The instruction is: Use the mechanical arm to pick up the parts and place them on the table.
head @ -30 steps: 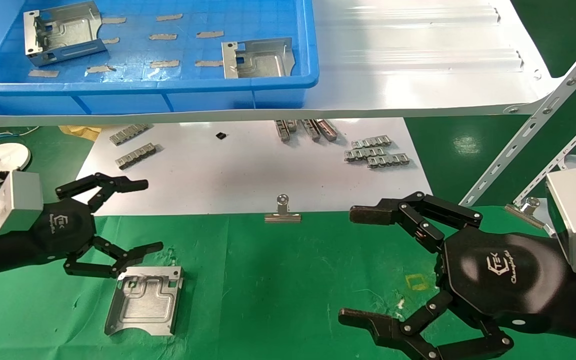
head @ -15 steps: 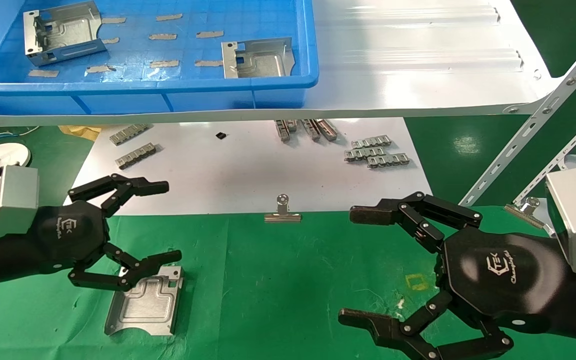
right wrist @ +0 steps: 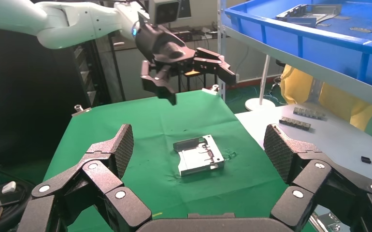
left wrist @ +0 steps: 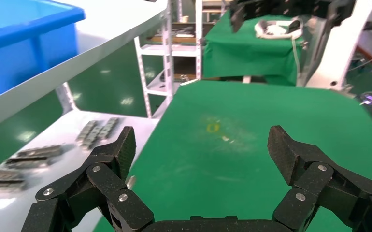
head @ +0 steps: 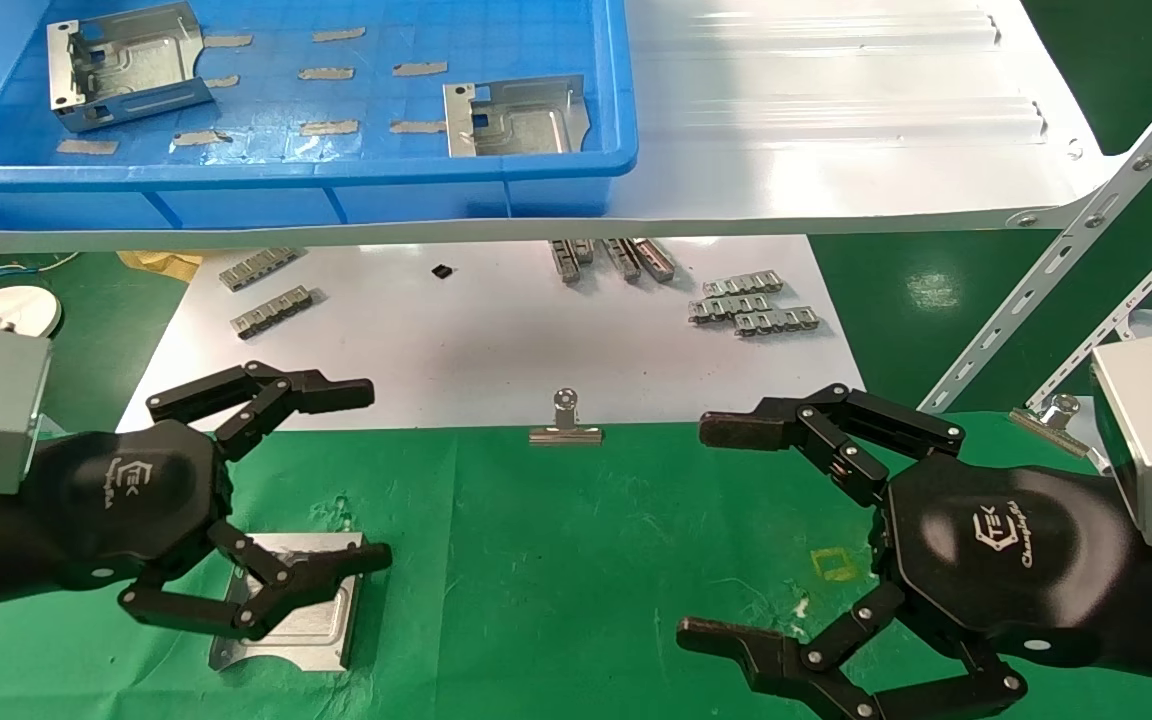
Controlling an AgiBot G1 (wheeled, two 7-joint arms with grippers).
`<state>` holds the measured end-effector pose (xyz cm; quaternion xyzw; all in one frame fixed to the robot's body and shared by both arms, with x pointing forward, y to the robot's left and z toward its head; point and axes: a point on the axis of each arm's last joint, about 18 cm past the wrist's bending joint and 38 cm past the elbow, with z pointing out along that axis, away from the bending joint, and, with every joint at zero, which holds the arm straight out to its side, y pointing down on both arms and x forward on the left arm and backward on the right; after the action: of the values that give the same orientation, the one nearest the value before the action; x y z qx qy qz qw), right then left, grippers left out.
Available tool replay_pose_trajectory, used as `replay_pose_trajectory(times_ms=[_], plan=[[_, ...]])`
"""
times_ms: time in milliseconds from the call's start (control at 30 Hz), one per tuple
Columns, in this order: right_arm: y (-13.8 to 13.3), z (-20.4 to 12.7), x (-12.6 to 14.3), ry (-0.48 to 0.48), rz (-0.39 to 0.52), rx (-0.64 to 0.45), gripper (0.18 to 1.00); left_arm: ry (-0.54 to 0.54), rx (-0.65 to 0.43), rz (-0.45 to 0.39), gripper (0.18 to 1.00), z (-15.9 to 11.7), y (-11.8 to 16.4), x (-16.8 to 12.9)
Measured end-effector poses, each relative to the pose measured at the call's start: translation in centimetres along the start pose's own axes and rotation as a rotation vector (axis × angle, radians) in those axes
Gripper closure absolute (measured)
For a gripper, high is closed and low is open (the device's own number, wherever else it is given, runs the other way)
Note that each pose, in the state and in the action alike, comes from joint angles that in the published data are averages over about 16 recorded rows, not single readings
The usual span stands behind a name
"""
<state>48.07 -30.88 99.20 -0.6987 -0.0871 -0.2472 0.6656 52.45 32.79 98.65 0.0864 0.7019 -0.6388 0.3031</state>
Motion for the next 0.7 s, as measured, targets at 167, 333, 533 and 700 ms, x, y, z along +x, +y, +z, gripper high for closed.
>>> replay_pose_trajectory(times_ms=[167,333,533,700], plan=[[0.0,0.0,0.0,0.0,0.0,0.0,0.179,0.031,0.019,-0.022,0.183,0.4,-1.1,1.3],[0.0,0.0,0.0,0.0,0.0,0.0,0.179,0.063,0.033,-0.043,0.183,0.7,-2.2,2.7],[0.0,0.0,0.0,0.0,0.0,0.0,0.179,0.095,0.043,-0.058,0.183,1.0,-3.2,4.1],[0.0,0.0,0.0,0.0,0.0,0.0,0.179,0.108,0.046,-0.064,0.183,1.1,-3.7,4.7]])
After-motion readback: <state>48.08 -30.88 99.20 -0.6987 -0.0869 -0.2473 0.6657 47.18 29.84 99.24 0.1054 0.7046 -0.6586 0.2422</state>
